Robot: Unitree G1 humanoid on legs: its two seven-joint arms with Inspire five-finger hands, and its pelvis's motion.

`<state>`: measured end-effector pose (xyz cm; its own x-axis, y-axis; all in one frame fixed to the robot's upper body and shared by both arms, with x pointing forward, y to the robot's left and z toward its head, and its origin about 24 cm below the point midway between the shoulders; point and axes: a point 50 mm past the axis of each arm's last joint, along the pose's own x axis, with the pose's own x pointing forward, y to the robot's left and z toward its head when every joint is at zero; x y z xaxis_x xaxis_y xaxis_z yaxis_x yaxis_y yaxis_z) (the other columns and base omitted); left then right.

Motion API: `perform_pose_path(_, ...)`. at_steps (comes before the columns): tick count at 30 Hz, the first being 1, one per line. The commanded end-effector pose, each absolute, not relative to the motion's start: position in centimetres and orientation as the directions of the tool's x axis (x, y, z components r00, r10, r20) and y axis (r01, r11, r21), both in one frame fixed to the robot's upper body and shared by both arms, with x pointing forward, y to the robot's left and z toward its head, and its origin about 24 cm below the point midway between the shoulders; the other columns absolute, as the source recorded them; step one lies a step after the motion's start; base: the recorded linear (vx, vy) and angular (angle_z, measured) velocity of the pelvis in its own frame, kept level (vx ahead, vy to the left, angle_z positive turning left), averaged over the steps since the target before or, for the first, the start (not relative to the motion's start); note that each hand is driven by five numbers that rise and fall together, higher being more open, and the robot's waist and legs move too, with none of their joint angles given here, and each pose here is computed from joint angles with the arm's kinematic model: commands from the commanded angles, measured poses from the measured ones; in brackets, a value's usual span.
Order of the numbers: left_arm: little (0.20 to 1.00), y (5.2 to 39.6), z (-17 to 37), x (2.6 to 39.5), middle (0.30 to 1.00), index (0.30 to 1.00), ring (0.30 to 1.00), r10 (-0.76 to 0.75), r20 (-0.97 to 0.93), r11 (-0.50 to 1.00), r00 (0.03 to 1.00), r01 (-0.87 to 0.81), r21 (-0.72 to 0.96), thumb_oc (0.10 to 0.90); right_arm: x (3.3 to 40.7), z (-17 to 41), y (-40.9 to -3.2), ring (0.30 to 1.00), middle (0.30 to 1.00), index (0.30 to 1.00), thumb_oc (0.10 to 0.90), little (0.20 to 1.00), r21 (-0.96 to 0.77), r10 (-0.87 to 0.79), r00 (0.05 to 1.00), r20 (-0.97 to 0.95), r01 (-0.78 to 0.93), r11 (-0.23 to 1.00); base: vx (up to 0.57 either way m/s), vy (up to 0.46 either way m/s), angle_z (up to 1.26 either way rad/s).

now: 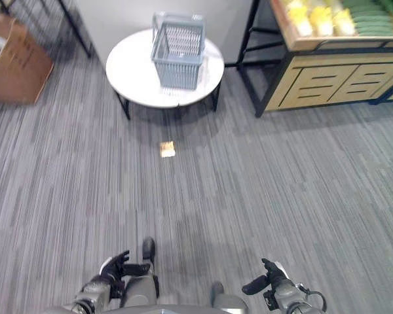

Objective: Get the vegetables into the basket

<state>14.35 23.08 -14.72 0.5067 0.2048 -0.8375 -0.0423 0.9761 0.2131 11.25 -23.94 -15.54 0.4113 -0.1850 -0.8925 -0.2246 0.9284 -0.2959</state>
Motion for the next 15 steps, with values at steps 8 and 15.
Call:
perform_pose_path(8, 1.0, 24.4, -15.0, 12.5, 1.0, 1.0, 1.0, 0.214, -0.865, 0.966, 0.453, 0.032, 0.256, 0.9, 14.7, -14.5, -22.8, 1.0, 1.0, 1.0, 0.9, 1.0, -0.298, -0.111, 0.524, -0.844, -0.287, 0.91, 0.17, 0.314, -0.05)
perform_pose_path(15, 1.0, 24.6, -15.0, 12.7, 1.0, 1.0, 1.0, 0.224, -0.865, 0.969, 0.449, -0.012, 0.245, 0.9, 16.2, -14.0, -22.1, 1.0, 1.0, 1.0, 0.9, 1.0, -0.292, -0.089, 0.565, -0.82, -0.28, 0.915, 0.27, 0.025, -0.05)
